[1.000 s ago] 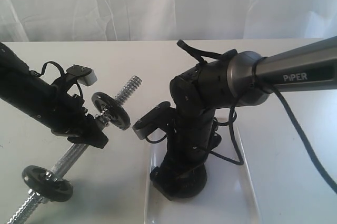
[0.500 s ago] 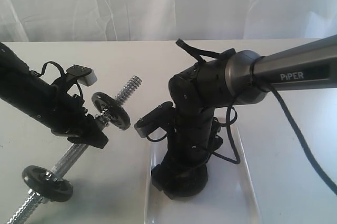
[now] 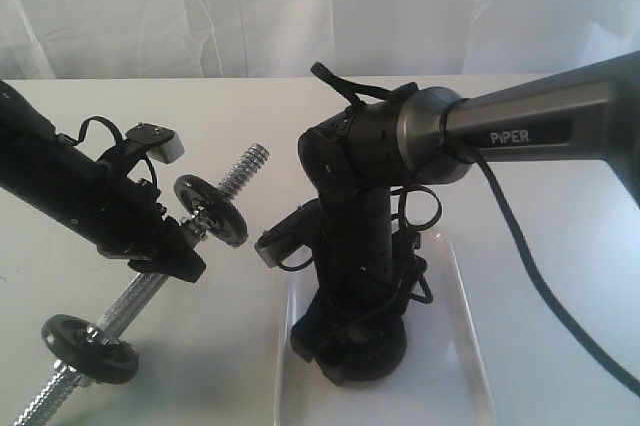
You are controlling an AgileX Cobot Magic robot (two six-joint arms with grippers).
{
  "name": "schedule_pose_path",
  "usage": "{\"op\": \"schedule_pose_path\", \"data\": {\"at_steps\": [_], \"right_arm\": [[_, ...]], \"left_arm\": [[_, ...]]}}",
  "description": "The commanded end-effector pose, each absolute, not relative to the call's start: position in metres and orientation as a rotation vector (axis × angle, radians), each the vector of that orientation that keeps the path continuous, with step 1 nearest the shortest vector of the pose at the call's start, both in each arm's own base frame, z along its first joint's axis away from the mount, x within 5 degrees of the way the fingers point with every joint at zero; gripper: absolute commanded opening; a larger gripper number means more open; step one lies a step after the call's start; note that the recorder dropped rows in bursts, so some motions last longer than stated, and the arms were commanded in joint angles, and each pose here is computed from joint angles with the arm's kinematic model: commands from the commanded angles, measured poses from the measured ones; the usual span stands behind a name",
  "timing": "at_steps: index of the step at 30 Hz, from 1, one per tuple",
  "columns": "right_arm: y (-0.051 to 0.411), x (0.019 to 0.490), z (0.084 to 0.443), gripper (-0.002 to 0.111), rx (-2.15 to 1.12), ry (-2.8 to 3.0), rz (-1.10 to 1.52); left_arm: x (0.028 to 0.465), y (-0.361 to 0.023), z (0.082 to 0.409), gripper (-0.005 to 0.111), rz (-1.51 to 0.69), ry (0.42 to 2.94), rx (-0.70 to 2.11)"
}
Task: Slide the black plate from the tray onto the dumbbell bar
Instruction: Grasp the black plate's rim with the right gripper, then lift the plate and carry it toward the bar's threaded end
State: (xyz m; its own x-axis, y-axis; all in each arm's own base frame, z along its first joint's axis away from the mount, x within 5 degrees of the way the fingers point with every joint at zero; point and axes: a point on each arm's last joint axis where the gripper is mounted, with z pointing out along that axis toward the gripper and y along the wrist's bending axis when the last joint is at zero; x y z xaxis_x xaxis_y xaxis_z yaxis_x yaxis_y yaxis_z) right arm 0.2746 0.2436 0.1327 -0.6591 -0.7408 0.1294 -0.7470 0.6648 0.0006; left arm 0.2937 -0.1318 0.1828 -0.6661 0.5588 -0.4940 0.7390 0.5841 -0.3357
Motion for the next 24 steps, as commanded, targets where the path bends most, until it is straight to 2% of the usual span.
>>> {"op": "schedule_pose_path", "data": {"at_steps": [1,18,24], "right_arm": [[0.233,0.271,0.126,0.000,1.202,-2.674,0.145],[0.205,0.285,0.211,0.000,1.190,-2.985,-0.029],[0.191,0.293,0.229,0.000,1.153,-3.045,-0.246]], "left_arm": [[0.292,-0.138,0.205,0.000,-0.839,2.403,1.028],[0.290,-0.139,0.207,0.000,-0.839,2.375,1.071],[0.289,-0.138,0.210,0.000,-0.836,2.365,1.072]]}}
